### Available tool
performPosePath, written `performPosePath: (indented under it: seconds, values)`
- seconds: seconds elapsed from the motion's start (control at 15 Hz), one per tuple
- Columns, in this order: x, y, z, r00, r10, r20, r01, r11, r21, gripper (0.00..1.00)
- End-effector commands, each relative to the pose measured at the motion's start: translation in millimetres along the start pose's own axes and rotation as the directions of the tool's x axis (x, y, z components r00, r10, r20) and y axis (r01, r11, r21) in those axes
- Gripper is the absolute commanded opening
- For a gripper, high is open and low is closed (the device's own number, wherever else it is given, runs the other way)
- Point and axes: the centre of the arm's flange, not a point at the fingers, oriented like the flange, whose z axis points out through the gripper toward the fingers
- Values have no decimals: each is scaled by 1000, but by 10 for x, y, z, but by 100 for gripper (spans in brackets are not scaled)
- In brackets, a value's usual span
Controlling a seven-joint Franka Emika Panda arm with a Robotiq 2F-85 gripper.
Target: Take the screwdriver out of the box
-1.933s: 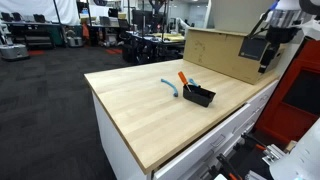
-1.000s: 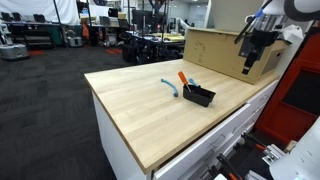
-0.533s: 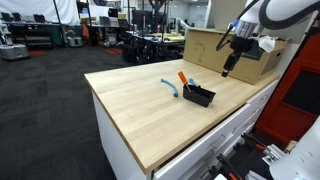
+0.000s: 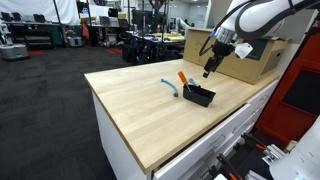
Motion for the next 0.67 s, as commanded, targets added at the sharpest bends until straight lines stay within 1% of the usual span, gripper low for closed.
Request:
performPosePath:
  seconds: [0.0,0.27,0.33,0.6]
  values:
    - [422,-27,247,1000,23,9,-23,1000,9,100]
    - [639,-42,347,999,46,-2,-46,999,6,100]
    - [432,-63,242,1000,30,2,-30,1000,0,100]
    - [539,-57,295,999,34,5,-34,999,0,100]
